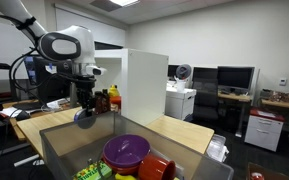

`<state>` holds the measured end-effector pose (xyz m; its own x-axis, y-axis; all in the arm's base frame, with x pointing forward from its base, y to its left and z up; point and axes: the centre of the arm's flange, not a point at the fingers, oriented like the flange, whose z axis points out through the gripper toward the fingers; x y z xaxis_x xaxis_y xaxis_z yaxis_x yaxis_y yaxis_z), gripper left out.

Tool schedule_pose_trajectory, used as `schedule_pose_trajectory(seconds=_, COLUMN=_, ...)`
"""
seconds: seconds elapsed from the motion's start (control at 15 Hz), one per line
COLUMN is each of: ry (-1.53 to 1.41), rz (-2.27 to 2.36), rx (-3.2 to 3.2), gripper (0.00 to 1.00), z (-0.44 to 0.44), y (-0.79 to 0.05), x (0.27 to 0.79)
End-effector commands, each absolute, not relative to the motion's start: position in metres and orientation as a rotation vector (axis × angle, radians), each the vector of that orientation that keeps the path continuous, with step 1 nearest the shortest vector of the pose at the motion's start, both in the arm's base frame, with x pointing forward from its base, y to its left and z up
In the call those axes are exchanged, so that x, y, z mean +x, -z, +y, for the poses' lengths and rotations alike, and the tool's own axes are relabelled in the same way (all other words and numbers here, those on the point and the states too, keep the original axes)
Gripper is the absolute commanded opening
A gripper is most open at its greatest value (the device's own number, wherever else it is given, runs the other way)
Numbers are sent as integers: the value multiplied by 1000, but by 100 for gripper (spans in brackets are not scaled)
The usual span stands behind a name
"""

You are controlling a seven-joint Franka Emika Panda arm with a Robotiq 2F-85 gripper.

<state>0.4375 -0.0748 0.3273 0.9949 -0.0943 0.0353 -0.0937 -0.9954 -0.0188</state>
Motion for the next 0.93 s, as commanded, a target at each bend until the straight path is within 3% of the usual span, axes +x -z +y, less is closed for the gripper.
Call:
schedule_pose_trajectory(seconds=0.0, ry=76, rz=68, rx=-3154, gripper=12, z=-58, y=-329, x=442)
schedule_pose_trajectory(seconds=0.87, ry=145, rz=-226, rx=-3227, gripper=12, z=3, y=-338, x=451)
